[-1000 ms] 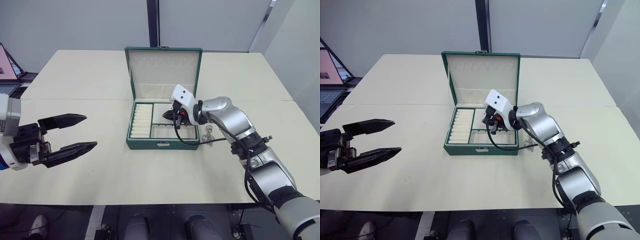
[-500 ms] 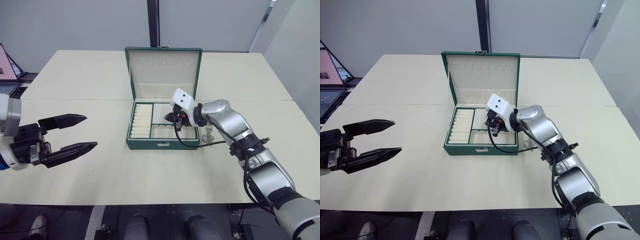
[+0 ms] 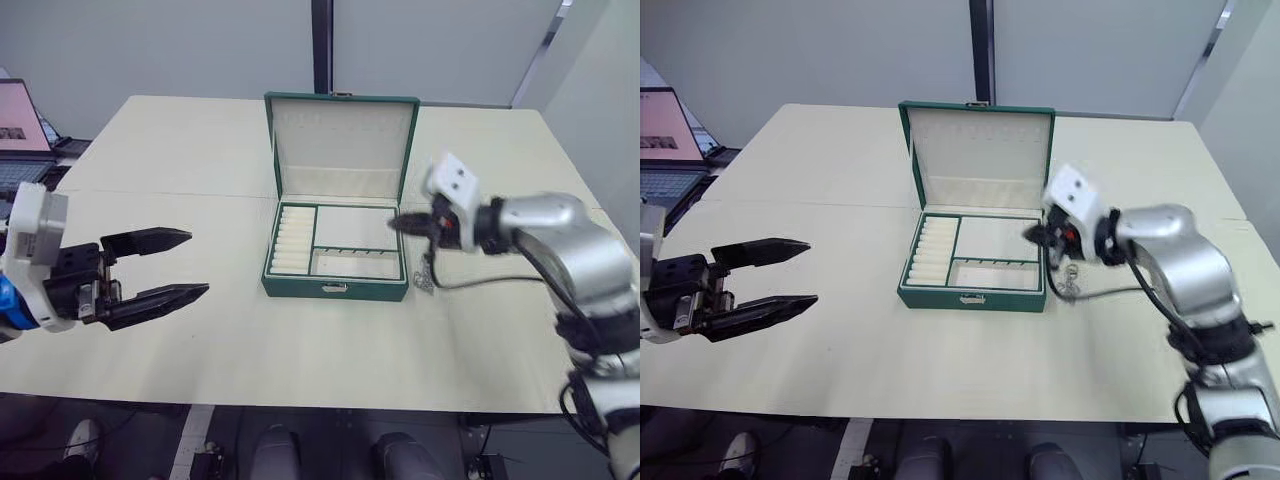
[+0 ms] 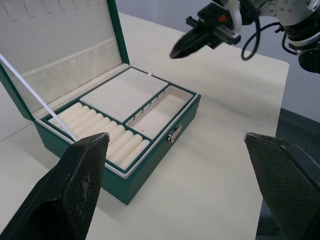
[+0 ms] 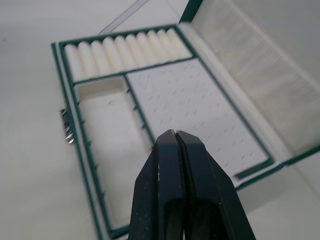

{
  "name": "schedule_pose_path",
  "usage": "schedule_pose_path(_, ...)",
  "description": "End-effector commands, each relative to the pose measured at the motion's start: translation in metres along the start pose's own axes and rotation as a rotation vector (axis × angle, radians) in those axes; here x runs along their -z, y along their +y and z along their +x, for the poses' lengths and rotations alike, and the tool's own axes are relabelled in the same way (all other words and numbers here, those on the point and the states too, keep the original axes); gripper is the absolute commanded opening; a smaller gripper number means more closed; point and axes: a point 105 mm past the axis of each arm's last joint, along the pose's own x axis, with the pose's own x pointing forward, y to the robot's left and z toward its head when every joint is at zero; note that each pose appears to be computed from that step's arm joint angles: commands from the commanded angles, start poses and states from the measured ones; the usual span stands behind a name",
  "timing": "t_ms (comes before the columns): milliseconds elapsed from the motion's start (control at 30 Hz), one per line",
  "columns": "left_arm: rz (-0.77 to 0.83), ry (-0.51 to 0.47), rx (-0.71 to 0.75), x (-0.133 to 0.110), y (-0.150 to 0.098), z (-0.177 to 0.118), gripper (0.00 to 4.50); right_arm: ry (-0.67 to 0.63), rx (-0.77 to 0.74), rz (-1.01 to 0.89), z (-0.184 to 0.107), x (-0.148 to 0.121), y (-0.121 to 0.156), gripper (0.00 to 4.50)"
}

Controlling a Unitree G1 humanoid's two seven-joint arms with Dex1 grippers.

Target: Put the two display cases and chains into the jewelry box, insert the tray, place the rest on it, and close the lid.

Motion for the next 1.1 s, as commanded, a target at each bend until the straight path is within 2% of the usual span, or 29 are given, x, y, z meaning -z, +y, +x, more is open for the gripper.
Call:
schedule_pose_path(33, 0.016, -0.020, 0.030, -0.002, -0.001, 0.003, 4.50, -0.009, 0.037, 0.013, -0.025, 0.001, 0.018, 0.05)
schedule_pose_path(133, 0.013, -0.034, 0.054, -0.001, 0.001, 0.009, 4.50, 0.046, 0.093, 0.097, -0.036, 0.026, 0.031, 0.05)
schedule_pose_path(233, 0.013, -0.025, 0.077, 0.002, 0.002, 0.010, 4.50, 0.059, 0.110, 0.146, -0.040, 0.036, 0.042, 0.05)
schedule_pose_path(267, 0.016, -0.015, 0.088, 0.003, 0.001, 0.011, 4.50, 0.063, 0.118, 0.157, -0.040, 0.039, 0.046, 0.40)
schedule_pose_path(333, 0.017, -0.007, 0.107, 0.005, 0.002, 0.012, 4.50, 0.070, 0.130, 0.176, -0.041, 0.044, 0.054, 0.75)
schedule_pose_path(600, 0.065, 0.020, 0.185, 0.006, 0.003, 0.018, 4.50, 0.082, 0.185, 0.243, -0.044, 0.059, 0.077, 2.88)
schedule_pose_path(767, 0.091, 0.008, 0.187, 0.002, 0.004, 0.023, 4.50, 0.080, 0.193, 0.262, -0.042, 0.062, 0.081, 4.47)
schedule_pose_path(900, 0.103, 0.021, 0.162, -0.011, -0.001, 0.028, 4.50, 0.084, 0.277, 0.298, -0.043, 0.069, 0.076, 4.49)
schedule_pose_path(1100, 0.159, 0.071, 0.194, -0.030, -0.017, 0.044, 4.50, 0.068, 0.385, 0.349, -0.030, 0.074, 0.064, 4.49)
